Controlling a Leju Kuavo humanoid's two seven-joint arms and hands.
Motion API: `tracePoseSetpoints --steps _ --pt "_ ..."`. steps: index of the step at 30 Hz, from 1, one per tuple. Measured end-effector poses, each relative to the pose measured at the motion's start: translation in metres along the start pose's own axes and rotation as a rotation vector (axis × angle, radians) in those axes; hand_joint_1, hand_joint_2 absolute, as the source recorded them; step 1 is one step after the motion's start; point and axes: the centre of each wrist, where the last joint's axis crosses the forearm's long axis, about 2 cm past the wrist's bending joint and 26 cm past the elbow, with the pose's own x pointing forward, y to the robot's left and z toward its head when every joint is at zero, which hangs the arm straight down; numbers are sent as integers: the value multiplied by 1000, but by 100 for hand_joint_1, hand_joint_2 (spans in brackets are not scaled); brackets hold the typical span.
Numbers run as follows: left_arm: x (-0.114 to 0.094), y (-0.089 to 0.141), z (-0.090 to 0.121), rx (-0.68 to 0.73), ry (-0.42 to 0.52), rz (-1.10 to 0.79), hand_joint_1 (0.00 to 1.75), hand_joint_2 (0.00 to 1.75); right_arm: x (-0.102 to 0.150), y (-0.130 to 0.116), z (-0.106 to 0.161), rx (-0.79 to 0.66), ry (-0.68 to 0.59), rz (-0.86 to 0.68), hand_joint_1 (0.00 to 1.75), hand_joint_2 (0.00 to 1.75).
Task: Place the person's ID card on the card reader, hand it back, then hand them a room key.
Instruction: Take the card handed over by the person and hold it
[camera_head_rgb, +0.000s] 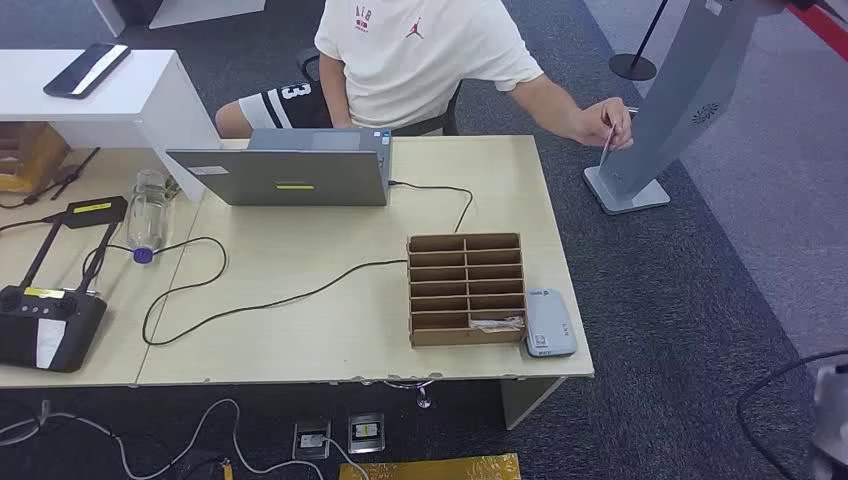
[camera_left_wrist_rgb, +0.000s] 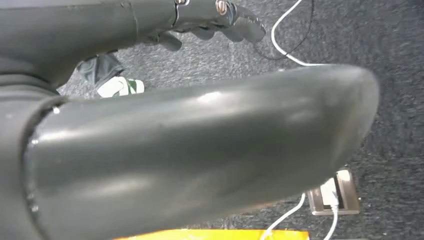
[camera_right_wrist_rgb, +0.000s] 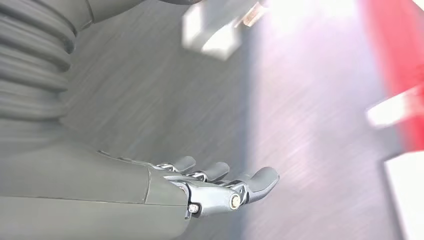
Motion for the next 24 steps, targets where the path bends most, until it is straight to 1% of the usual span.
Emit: tracePoseSetpoints --steps 2,4,5,7,8,10,12,15,18,21,24 --pt "1 -1 0 2 -13 -9 0 0 23 18 -4 21 -55 -21 0 175" --pt "2 -2 1 5 -42 -30 0 0 67 44 -9 81 -198 -11 0 175" --pt "3 -3 1 4 -58 -44 0 0 87 53 -10 118 -288 30 0 175" --pt "5 -4 1 1 -86 -72 0 0 118 66 -9 192 -465 142 0 175" --pt "8 -4 0 0 -99 -83 0 0 131 73 -5 233 -555 203 0 175" --pt "14 -4 -2 0 -121 -99 0 0 149 89 8 315 -704 299 0 175" --pt "20 -4 -4 -1 -137 -103 0 0 157 102 23 386 -805 352 0 175" --pt "25 -6 -5 -5 -152 -112 0 0 162 117 42 492 -946 438 0 175" --pt "27 -6 -5 -16 -167 -130 0 0 162 134 66 637 -1141 625 0 175" --pt "34 -5 -8 -43 -187 -136 0 0 153 155 98 805 -1314 826 0 175" --pt "37 -5 -10 -76 -194 -135 0 0 133 174 130 981 -1397 935 0 175"
